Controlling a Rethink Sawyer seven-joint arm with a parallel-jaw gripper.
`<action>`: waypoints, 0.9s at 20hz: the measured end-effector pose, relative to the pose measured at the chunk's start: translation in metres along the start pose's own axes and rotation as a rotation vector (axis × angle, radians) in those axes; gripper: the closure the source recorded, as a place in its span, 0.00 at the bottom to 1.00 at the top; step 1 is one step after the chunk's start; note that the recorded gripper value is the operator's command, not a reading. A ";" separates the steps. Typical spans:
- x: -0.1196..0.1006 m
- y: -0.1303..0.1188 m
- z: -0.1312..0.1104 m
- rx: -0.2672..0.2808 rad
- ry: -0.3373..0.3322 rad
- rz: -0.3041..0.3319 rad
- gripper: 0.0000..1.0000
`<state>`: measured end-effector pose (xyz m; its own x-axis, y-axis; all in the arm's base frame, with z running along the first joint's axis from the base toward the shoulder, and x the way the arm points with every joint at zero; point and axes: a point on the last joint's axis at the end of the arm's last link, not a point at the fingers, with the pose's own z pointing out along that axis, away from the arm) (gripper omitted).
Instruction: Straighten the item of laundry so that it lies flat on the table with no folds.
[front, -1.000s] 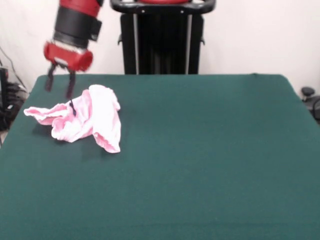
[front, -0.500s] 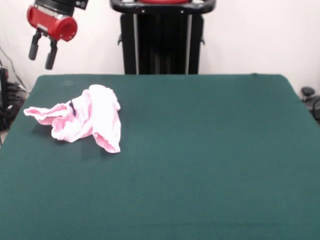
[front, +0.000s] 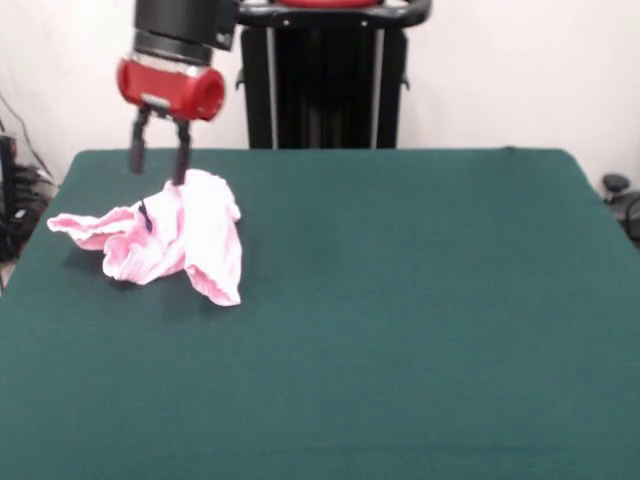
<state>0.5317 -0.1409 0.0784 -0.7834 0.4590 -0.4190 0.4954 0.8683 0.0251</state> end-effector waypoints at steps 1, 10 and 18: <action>0.002 0.008 0.003 -0.017 0.005 -0.005 0.00; 0.027 0.033 0.024 -0.072 0.070 -0.017 0.00; 0.065 0.021 0.046 -0.063 0.130 -0.094 0.00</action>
<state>0.5078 -0.1013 0.0101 -0.8691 0.3924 -0.3011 0.3966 0.9167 0.0498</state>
